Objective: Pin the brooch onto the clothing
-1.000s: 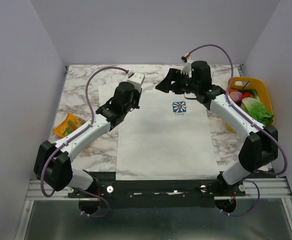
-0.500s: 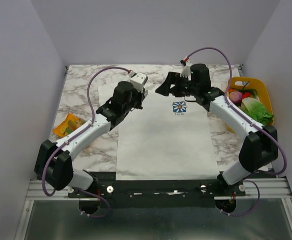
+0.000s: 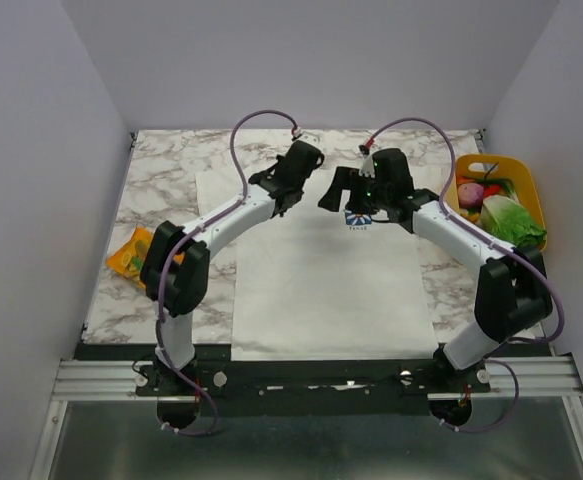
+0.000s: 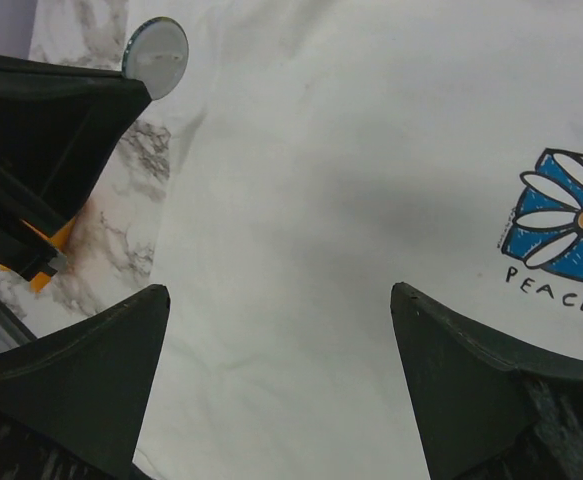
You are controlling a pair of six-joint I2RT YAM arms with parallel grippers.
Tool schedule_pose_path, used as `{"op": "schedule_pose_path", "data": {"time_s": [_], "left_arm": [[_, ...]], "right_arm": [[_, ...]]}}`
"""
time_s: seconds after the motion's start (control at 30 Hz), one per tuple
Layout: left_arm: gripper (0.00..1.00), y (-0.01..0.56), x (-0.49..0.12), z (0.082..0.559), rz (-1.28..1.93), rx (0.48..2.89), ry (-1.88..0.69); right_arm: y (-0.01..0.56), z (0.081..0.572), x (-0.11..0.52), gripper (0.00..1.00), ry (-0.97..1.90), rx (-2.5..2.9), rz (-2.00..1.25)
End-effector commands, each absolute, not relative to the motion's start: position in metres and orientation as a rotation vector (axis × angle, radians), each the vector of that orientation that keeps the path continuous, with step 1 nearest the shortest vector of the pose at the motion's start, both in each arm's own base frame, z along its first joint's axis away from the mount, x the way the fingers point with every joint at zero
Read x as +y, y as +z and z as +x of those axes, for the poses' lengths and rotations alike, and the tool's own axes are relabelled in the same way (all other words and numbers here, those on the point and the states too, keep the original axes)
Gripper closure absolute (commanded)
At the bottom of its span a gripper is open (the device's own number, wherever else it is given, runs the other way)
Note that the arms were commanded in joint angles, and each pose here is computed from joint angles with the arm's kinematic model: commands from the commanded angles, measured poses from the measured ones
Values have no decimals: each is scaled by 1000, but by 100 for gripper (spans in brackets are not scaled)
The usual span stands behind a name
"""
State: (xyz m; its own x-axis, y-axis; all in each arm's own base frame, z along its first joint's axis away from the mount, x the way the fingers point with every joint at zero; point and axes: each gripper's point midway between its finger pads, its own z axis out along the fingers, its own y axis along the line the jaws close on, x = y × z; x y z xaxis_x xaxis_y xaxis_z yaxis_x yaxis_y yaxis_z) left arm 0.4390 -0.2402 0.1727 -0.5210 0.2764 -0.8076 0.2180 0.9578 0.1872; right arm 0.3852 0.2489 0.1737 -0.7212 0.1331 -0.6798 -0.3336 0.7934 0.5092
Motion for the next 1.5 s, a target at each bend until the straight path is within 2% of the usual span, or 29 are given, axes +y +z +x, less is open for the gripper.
{"op": "schedule_pose_path", "data": {"time_s": [0.0, 0.17, 0.37, 0.57, 1.47], "left_arm": [[100, 154, -219, 445, 349, 2223, 432], [100, 134, -217, 465, 428, 2246, 673], [100, 109, -223, 471, 522, 2255, 693], [100, 92, -208, 473, 592, 2261, 897], [100, 42, -219, 462, 675, 2356, 1048]], "right_arm": [[132, 383, 219, 0, 618, 2358, -51], [110, 374, 187, 0, 514, 2411, 56], [97, 364, 151, 0, 489, 2432, 182], [96, 363, 132, 0, 500, 2420, 235], [89, 366, 130, 0, 631, 2428, 251]]}}
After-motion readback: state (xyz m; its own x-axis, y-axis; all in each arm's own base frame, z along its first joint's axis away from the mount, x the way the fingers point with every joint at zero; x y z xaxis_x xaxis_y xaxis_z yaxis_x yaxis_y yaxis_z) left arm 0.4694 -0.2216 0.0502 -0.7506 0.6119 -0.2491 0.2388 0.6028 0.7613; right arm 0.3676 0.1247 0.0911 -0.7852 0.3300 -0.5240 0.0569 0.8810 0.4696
